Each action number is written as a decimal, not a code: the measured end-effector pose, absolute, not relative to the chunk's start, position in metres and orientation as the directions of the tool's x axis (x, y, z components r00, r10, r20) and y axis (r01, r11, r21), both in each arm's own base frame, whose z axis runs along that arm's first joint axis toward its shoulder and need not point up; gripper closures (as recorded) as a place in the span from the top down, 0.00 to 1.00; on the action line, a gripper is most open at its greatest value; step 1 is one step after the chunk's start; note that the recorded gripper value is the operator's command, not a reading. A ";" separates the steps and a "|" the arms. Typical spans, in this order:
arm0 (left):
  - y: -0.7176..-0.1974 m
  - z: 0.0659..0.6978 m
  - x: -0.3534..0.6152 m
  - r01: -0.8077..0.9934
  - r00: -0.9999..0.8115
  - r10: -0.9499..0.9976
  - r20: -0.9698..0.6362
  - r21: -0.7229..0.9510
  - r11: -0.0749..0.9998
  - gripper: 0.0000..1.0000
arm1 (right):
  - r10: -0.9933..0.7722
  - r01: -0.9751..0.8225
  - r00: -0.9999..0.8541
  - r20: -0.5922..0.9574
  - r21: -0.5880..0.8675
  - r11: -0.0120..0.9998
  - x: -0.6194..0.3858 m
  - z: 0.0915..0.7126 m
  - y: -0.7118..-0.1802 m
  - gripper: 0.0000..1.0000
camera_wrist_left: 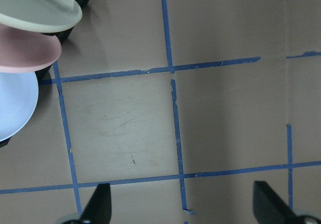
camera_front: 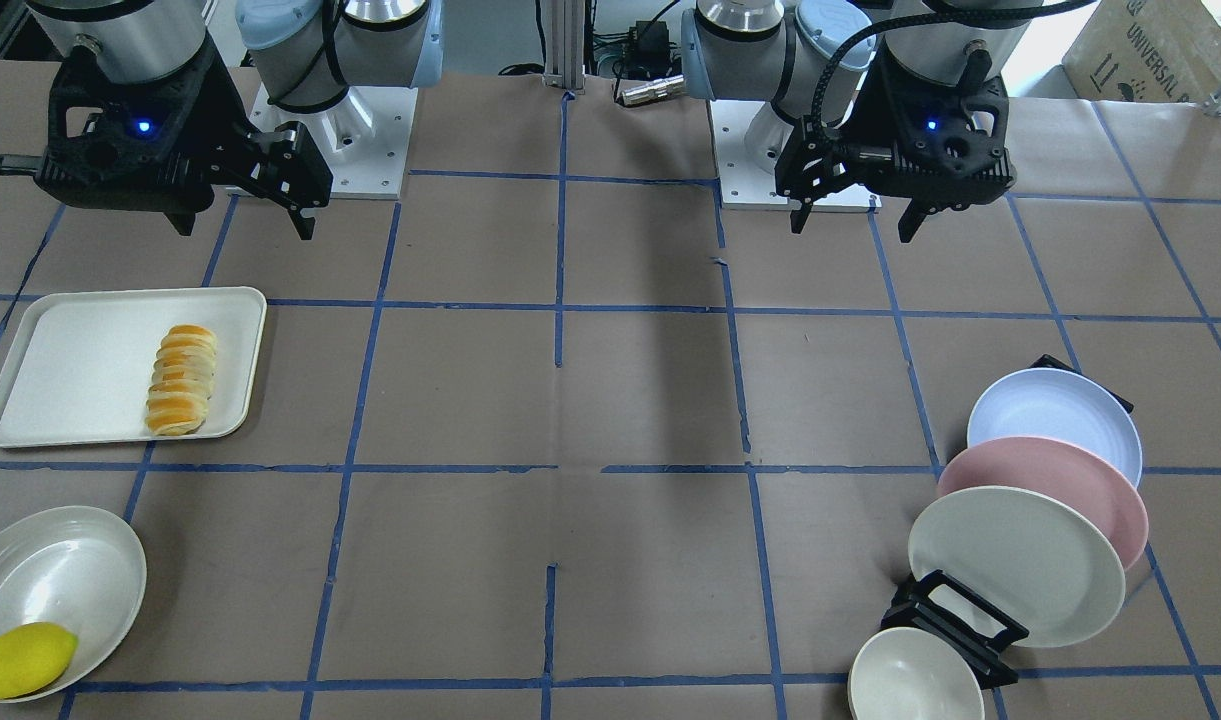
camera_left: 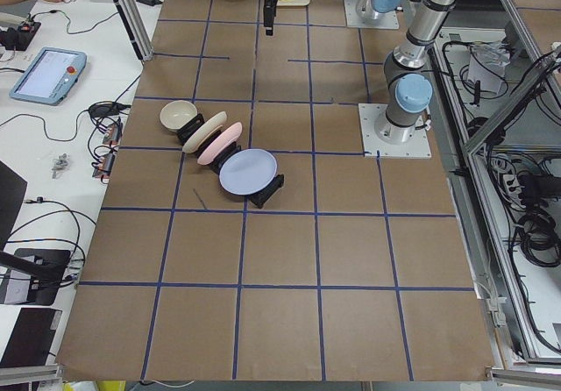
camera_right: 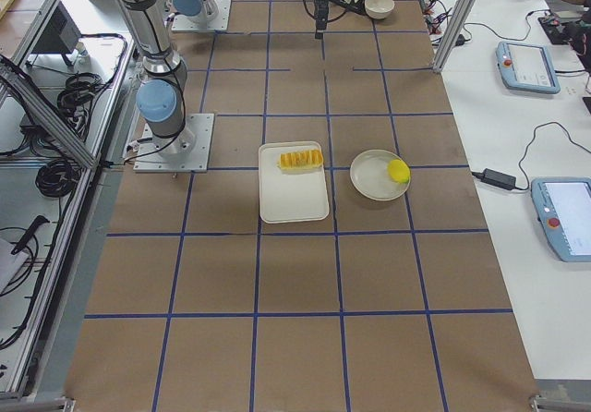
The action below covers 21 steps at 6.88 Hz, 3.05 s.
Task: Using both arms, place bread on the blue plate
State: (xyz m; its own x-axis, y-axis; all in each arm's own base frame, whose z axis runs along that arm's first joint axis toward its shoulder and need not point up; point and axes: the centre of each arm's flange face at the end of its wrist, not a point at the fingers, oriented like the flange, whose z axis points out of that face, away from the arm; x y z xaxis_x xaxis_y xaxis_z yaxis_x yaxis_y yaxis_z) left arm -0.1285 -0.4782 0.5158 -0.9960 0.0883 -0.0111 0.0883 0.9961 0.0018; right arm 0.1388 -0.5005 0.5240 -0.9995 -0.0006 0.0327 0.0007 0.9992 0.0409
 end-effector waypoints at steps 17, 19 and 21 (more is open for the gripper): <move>-0.488 0.501 -0.059 0.058 -0.998 0.058 -0.011 0.041 0.997 1.00 | -0.099 -0.098 -0.995 0.004 0.078 0.992 -0.078 0.317 -0.477 0.92; -0.492 0.495 0.044 0.069 -0.998 0.069 0.005 0.064 0.996 1.00 | -0.094 -0.095 -0.995 -0.015 0.064 0.993 -0.084 0.279 -0.478 0.90; -0.500 0.471 0.144 0.095 -0.995 0.092 0.039 0.102 0.990 1.00 | -0.093 -0.095 -0.995 -0.034 0.062 0.994 -0.089 0.246 -0.490 0.90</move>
State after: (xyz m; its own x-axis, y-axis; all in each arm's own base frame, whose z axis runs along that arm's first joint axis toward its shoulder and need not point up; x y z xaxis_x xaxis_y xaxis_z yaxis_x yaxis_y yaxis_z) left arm 0.1437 -0.4995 0.4709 -0.9950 0.0919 0.0390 0.0955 0.9902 0.1018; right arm -0.0886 -0.4902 0.2459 -0.9950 -0.0933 -0.0342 -0.0953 0.9935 0.0617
